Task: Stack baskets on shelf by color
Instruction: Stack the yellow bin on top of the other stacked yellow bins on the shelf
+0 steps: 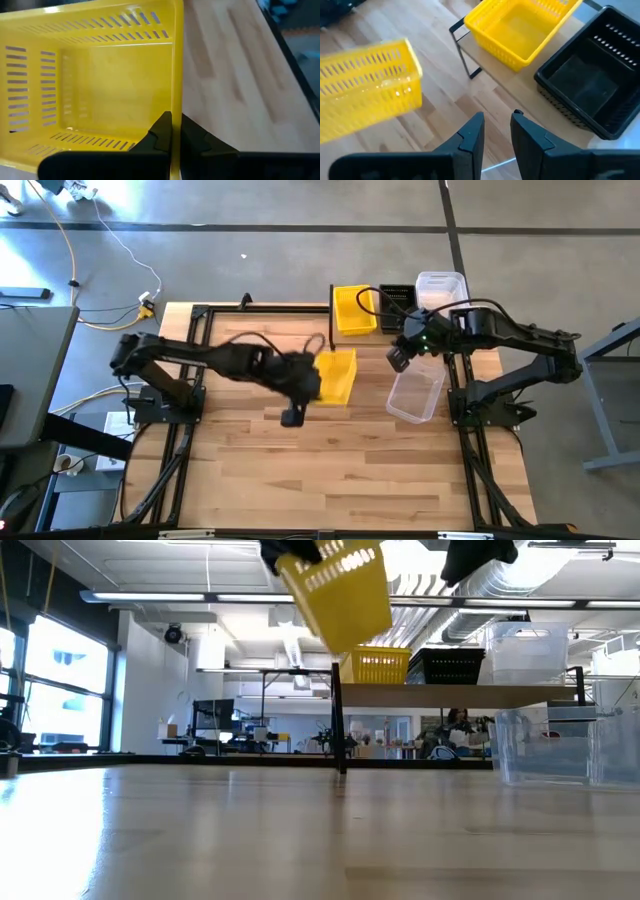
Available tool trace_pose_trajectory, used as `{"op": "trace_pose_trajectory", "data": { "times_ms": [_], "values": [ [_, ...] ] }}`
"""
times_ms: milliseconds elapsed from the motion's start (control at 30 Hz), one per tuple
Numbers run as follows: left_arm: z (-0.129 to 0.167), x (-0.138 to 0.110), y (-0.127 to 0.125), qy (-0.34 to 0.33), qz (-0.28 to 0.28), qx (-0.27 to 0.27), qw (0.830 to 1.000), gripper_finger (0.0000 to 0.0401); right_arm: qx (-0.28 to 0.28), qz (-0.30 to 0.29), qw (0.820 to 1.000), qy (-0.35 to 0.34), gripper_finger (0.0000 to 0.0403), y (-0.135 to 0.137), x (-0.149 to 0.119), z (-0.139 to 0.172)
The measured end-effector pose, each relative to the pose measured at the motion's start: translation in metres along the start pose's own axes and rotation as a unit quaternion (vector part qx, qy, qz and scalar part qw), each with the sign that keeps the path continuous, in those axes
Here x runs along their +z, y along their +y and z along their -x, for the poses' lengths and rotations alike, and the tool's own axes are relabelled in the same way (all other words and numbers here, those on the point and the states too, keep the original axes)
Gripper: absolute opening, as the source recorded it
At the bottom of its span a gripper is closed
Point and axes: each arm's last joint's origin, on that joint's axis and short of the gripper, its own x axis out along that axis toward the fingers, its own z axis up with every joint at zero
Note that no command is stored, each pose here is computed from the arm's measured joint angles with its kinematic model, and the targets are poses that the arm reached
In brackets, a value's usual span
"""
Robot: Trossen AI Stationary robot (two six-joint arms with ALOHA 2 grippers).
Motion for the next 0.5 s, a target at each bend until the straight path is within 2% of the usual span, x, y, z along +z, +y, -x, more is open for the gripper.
{"op": "trace_pose_trajectory", "data": {
  "times_ms": [200,367,500],
  "values": [
    [0.033,0.026,0.031,-0.067,0.011,0.112,0.991,0.0,-0.025,-0.019,0.999,-0.013,0.0083,-0.002,0.0,0.0],
    [0.053,0.045,0.063,-0.141,0.013,0.218,0.966,0.0,-0.06,-0.038,0.997,-0.037,0.0083,-0.004,0.002,0.0],
    [0.066,0.052,0.087,-0.185,0.035,0.257,0.948,0.0,-0.095,-0.05,0.992,-0.061,0.0083,-0.006,0.003,0.0]
  ]
}}
